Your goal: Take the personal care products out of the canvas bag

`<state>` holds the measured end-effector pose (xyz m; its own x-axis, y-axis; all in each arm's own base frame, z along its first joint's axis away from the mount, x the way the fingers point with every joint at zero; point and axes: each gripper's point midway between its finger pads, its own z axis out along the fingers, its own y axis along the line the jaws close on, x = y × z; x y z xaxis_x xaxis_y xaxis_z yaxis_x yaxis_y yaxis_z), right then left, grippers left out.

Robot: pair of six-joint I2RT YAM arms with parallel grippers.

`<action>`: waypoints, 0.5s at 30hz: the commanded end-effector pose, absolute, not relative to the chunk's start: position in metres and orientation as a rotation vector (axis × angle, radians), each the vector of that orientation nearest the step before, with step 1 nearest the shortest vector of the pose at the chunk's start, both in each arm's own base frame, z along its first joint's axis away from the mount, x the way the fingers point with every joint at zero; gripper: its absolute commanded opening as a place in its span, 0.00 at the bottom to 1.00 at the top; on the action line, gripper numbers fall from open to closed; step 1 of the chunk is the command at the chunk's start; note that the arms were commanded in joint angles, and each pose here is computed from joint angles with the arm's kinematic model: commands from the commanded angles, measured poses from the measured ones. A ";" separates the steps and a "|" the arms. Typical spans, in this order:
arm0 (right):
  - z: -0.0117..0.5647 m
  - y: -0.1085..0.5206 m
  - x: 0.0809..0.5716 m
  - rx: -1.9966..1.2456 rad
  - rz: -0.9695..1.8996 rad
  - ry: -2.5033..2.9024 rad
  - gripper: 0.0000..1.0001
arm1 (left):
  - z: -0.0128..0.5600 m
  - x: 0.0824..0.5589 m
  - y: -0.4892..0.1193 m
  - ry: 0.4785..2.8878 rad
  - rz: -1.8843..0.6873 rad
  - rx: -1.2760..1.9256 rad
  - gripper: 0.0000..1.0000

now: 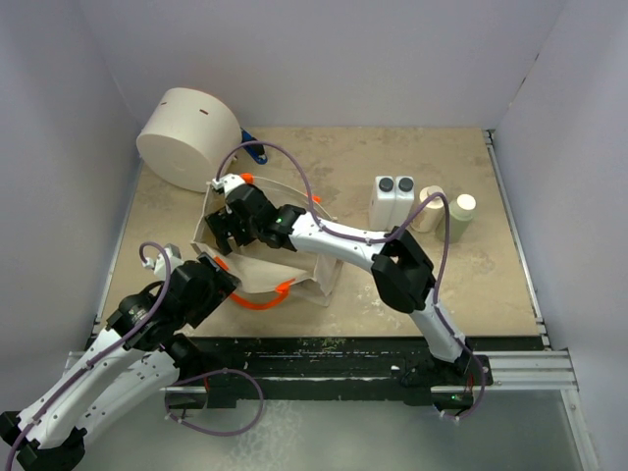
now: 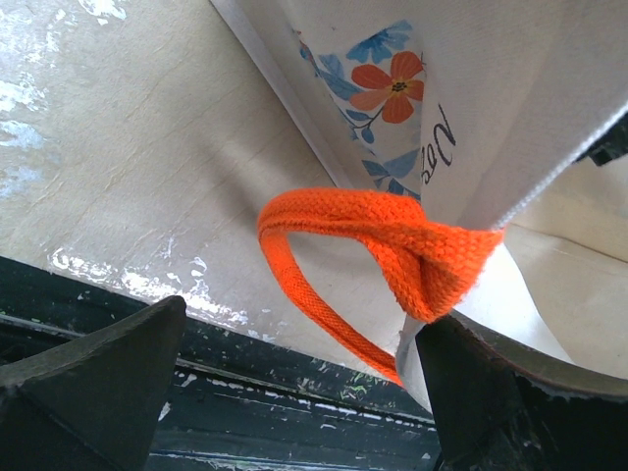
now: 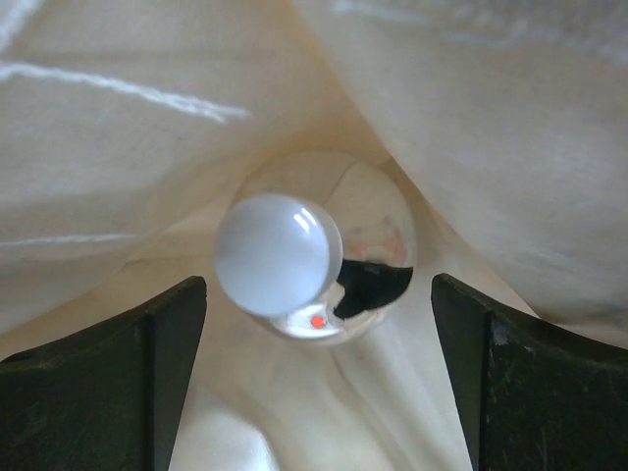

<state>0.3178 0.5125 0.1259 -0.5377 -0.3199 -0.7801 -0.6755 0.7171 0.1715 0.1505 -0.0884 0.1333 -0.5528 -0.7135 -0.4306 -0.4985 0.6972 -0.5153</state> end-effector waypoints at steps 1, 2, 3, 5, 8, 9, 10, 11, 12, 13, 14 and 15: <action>0.140 0.528 0.326 -0.795 0.609 2.105 0.98 | 0.133 0.149 -0.084 2.277 -0.416 -0.893 1.00; 0.137 0.530 0.328 -0.801 0.604 2.106 0.99 | 0.133 0.149 -0.084 2.277 -0.415 -0.891 1.00; 0.133 0.532 0.330 -0.807 0.599 2.108 0.99 | 0.134 0.149 -0.084 2.278 -0.415 -0.888 1.00; 0.121 0.535 0.332 -0.826 0.587 2.117 0.99 | 0.134 0.149 -0.084 2.279 -0.417 -0.886 1.00; 0.109 0.538 0.332 -0.844 0.578 2.130 0.99 | 0.134 0.150 -0.085 2.279 -0.419 -0.882 1.00; 0.104 0.539 0.333 -0.844 0.575 2.137 0.99 | 0.134 0.150 -0.085 2.279 -0.419 -0.881 1.00; 0.100 0.540 0.333 -0.849 0.576 2.142 0.98 | 0.134 0.150 -0.085 2.279 -0.420 -0.879 1.00; 0.095 0.541 0.332 -0.854 0.575 2.149 0.96 | 0.134 0.150 -0.085 2.279 -0.419 -0.877 1.00; 0.092 0.541 0.333 -0.854 0.569 2.155 0.95 | 0.134 0.150 -0.085 2.279 -0.421 -0.876 1.00; 0.091 0.541 0.333 -0.856 0.564 2.158 0.92 | 0.134 0.150 -0.085 2.280 -0.422 -0.874 1.00; 0.091 0.541 0.334 -0.857 0.562 2.163 0.89 | 0.134 0.150 -0.085 2.281 -0.421 -0.872 1.00; 0.094 0.542 0.334 -0.858 0.567 2.161 0.84 | 0.135 0.150 -0.085 2.279 -0.423 -0.871 1.00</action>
